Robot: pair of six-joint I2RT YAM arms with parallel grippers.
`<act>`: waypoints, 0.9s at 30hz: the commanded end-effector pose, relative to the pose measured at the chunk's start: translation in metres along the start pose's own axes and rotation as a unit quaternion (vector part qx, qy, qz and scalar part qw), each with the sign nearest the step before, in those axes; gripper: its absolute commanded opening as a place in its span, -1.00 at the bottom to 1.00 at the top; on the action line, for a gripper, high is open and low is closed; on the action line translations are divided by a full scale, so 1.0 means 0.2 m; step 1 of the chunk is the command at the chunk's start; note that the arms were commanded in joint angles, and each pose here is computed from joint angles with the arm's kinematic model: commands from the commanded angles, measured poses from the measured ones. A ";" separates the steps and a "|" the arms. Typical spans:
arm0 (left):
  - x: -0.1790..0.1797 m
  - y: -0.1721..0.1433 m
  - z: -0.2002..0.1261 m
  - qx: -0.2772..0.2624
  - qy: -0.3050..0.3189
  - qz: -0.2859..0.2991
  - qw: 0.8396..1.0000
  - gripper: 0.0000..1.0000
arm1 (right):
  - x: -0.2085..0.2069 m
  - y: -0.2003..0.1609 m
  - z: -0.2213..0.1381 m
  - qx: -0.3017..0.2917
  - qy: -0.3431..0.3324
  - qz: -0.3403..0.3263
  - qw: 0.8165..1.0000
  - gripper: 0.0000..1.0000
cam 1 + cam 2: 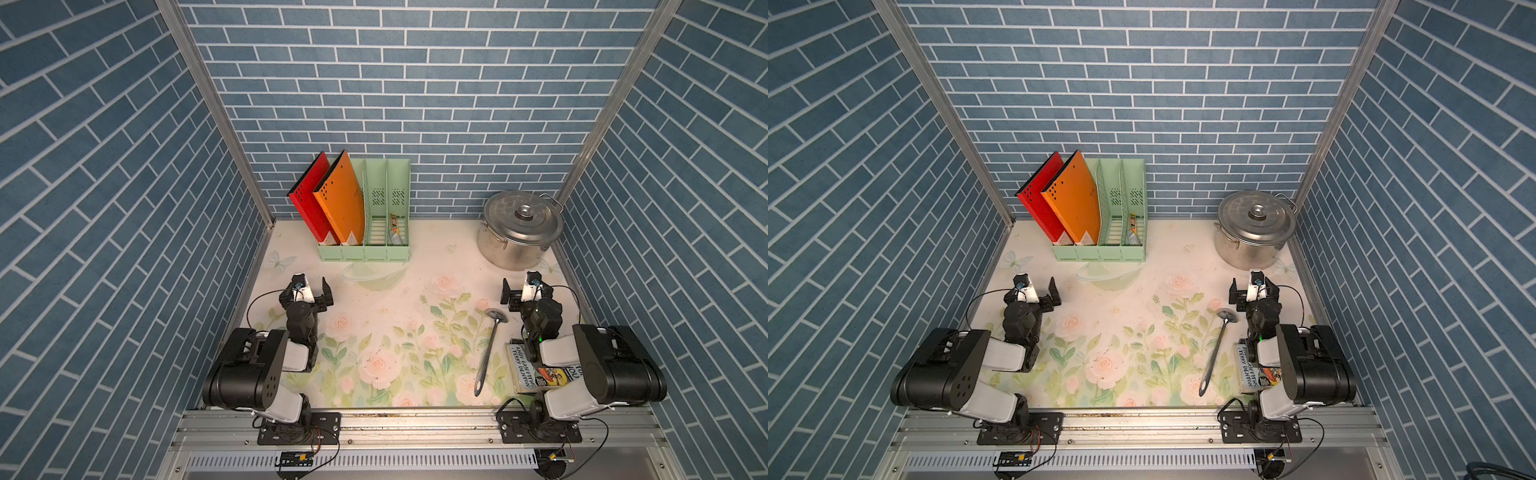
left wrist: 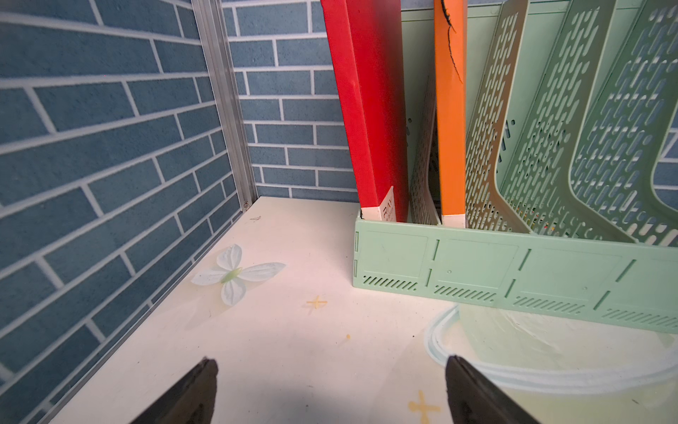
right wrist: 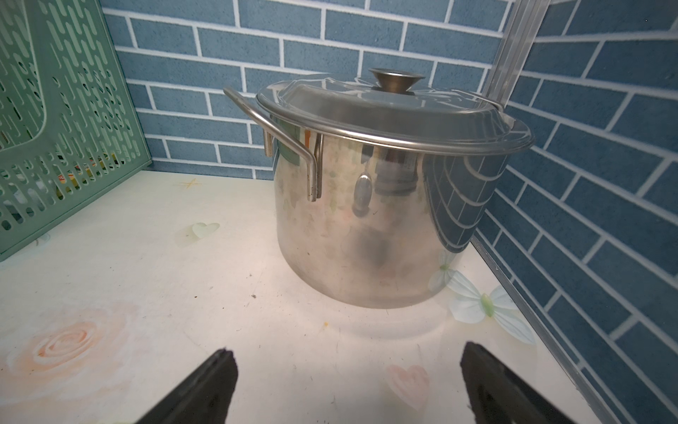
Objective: Stir the soup with a spoon
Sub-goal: Move the pan to the center of the board.
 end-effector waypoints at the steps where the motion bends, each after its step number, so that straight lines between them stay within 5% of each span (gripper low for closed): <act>1: 0.00 0.02 0.02 -0.006 0.000 0.000 1.000 1.00 | 0.01 0.00 0.00 -0.001 0.003 0.004 1.000 0.99; 6: 0.02 0.04 0.01 -0.012 0.009 -0.004 1.000 1.00 | 0.01 0.00 0.00 0.000 0.005 0.004 1.000 0.99; 10: 0.14 0.21 0.00 -0.012 0.101 -0.037 0.994 1.00 | -0.02 0.05 0.00 -0.001 -0.012 0.011 1.000 0.99; 13: 0.24 0.39 -0.05 -0.027 0.178 -0.095 0.979 1.00 | -0.06 0.15 -0.01 0.008 -0.030 0.026 0.999 0.99; 17: 0.30 0.55 -0.18 -0.048 0.199 -0.177 0.963 1.00 | -0.06 0.29 -0.07 0.016 -0.019 0.060 0.998 0.99; 22: 0.19 0.68 -0.30 -0.035 0.098 -0.241 0.965 1.00 | 0.01 0.46 -0.15 0.020 0.041 0.115 0.992 0.98; 27: -0.11 0.65 -0.33 0.073 -0.098 -0.254 0.960 1.00 | 0.14 0.62 -0.17 0.064 0.146 0.152 0.975 0.83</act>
Point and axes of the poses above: each gripper's point midway between its finger pads, its own z axis out along the fingers, its own x axis along the line the jaws close on, y = z × x, the point moved 3 cm from there along -z, back along the fingers, and after that the axes turned 1 degree about -z, right-handed, at the moved point
